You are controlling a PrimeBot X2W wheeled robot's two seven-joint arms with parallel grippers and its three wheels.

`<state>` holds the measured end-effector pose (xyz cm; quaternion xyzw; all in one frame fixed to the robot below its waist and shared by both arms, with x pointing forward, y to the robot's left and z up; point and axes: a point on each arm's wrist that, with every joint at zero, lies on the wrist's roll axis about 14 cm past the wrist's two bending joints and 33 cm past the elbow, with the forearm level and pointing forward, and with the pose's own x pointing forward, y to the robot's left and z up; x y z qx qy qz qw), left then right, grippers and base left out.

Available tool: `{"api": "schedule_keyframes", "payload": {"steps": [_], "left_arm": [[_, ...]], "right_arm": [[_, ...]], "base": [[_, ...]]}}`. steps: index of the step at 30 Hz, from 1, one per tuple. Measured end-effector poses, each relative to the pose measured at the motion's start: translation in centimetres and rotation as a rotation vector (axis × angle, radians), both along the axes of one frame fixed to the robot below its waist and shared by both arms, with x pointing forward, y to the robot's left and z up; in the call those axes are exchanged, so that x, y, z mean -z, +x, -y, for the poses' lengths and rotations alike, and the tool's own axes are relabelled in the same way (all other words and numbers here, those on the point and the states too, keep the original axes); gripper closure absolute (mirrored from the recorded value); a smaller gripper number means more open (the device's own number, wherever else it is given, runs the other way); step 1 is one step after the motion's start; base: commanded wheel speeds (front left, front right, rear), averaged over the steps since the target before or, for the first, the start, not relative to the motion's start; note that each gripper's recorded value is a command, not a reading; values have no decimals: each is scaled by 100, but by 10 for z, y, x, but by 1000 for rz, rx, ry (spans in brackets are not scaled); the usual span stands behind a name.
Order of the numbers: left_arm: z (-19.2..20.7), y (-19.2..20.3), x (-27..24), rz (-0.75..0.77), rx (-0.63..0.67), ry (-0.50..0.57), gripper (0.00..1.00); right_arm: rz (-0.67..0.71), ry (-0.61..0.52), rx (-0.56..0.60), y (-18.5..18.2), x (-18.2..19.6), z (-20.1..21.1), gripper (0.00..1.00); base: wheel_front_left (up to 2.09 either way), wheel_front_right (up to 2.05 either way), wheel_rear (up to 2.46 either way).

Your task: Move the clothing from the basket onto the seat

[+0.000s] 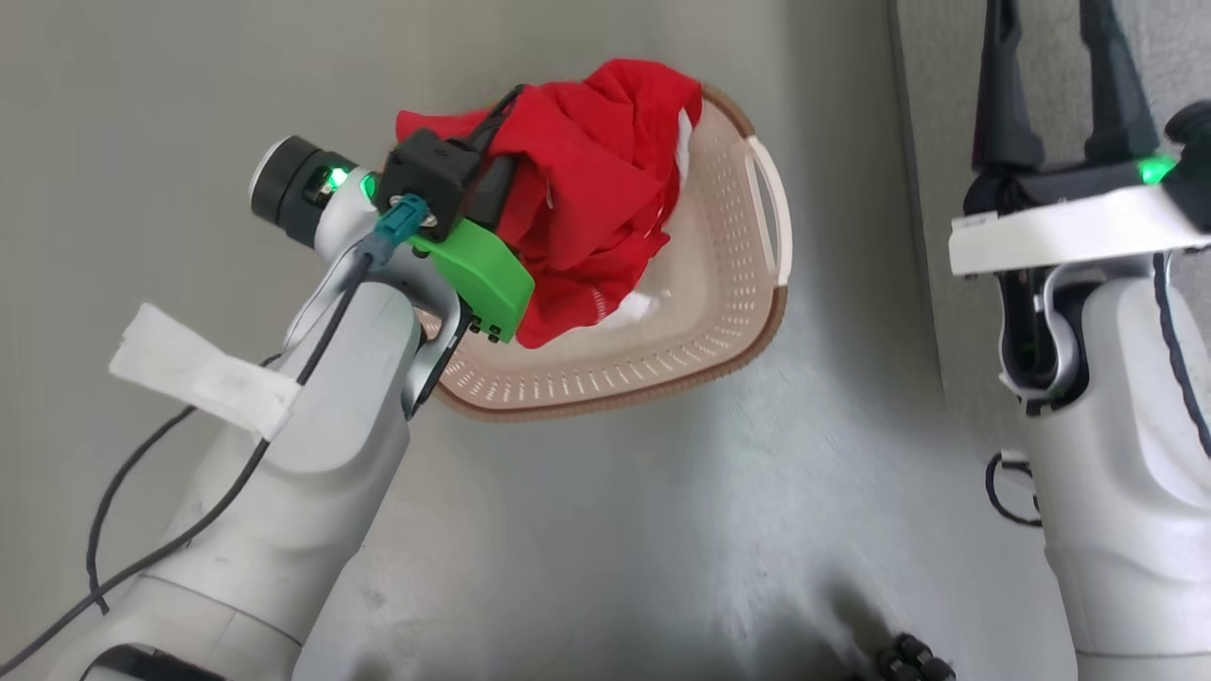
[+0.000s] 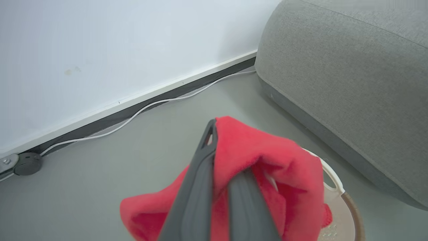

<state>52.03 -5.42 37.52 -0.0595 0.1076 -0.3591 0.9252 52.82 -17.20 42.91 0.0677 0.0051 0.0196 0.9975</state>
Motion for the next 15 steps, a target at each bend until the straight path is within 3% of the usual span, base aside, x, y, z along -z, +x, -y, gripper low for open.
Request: {"api": "schedule_keyframes", "payload": {"steps": [15], "left_arm": [[-30,-15,-85,146,-95,1,100]], "right_arm": [[18,25,-59,-40,-35,-20,0]], "base": [[0,0,0]]}}
